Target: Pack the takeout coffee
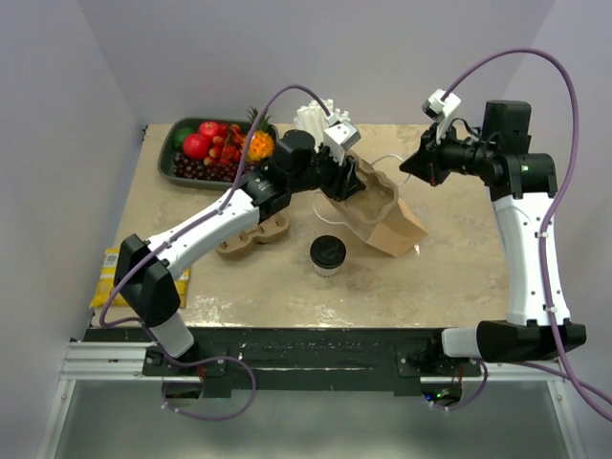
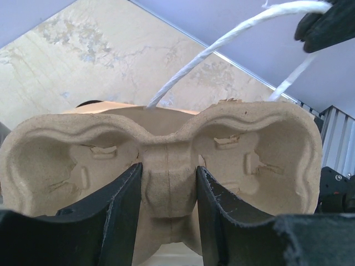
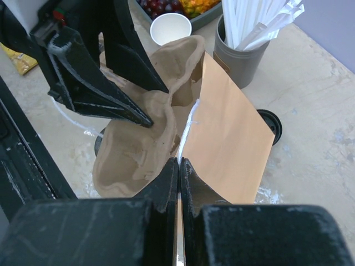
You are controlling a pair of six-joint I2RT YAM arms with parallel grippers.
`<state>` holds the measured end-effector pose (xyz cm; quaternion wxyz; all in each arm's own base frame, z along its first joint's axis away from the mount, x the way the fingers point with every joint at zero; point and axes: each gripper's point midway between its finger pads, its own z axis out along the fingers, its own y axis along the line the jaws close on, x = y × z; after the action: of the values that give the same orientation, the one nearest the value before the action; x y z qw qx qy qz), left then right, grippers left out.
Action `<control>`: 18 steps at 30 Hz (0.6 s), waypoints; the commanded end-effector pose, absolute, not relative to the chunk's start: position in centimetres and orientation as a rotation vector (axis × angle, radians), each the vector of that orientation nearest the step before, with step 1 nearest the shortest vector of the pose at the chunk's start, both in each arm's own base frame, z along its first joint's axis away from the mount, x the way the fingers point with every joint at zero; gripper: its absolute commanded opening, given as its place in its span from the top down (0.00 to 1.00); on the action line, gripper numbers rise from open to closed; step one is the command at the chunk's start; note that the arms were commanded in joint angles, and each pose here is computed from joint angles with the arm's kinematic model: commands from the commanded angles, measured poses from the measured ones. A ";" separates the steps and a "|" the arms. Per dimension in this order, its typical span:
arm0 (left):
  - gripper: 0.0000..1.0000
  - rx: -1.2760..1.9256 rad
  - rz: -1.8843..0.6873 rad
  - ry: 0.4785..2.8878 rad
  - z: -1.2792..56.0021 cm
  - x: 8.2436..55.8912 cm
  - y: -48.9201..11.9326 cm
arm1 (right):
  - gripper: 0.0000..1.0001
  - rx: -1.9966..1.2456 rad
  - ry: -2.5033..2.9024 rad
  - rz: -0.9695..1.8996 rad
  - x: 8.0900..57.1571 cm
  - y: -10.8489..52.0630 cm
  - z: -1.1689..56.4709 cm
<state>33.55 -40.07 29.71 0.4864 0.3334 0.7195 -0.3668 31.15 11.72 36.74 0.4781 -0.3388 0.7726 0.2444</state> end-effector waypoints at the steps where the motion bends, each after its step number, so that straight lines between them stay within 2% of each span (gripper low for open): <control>1: 0.72 0.799 -0.854 1.720 29.8 34.9 -40.1 | 1.00 -0.851 1.820 0.631 30.5 12.5 38.8; 8: 0.74 0.770 -0.786 1.745 28.7 36.0 -39.4 | 1.00 -0.873 1.826 0.647 30.3 12.6 38.3; 14: 0.73 0.750 -0.948 1.812 26.9 35.9 -39.0 | 1.00 -0.886 1.820 0.656 30.3 12.8 38.2; 18: 0.72 0.799 -1.131 1.765 26.8 34.5 -39.9 | 1.00 -0.884 1.825 0.650 30.4 12.7 38.1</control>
<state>35.41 -38.95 27.01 0.4642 0.3156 0.7348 -0.3808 30.65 12.23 36.81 0.4716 -0.3483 0.7666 0.2619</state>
